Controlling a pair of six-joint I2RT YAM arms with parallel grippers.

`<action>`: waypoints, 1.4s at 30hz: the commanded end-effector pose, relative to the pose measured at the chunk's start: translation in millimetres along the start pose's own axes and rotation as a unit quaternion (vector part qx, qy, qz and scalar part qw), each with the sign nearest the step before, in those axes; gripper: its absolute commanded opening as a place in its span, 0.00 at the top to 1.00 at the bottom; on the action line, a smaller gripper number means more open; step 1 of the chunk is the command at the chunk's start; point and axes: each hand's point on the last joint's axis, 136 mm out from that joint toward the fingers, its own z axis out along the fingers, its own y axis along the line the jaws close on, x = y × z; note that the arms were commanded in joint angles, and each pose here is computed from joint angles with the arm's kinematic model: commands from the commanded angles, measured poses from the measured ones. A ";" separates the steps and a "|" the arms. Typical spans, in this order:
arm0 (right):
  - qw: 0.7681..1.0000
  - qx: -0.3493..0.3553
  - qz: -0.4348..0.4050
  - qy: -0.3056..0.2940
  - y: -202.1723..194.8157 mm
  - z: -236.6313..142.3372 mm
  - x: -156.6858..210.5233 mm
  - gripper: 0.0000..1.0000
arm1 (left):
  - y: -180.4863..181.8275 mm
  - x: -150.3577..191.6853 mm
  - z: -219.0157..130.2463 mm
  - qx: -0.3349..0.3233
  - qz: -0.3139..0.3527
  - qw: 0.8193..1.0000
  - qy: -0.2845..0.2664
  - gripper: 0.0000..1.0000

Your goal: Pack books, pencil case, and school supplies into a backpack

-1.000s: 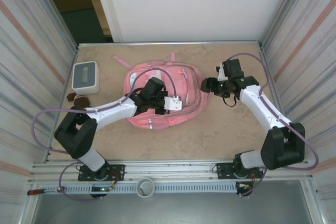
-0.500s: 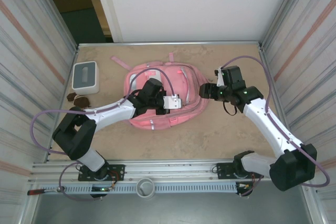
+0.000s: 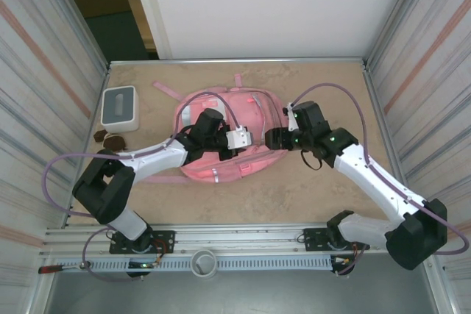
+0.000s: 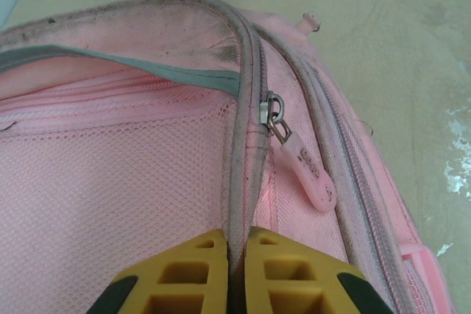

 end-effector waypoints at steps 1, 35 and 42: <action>0.999 -0.022 -0.010 -0.036 17.3 0.1 0.7 0.29 | 11.1 -29.1 -18.9 -0.011 -0.029 0.998 -0.061 1.00; 0.989 0.082 -0.030 -0.123 21.7 66.9 17.5 0.47 | 8.5 -31.0 -19.4 0.004 -0.048 0.996 -0.080 1.00; 0.984 0.115 -0.031 -0.130 7.6 59.7 16.7 0.61 | 8.6 -29.4 -19.3 0.002 -0.049 0.996 -0.077 1.00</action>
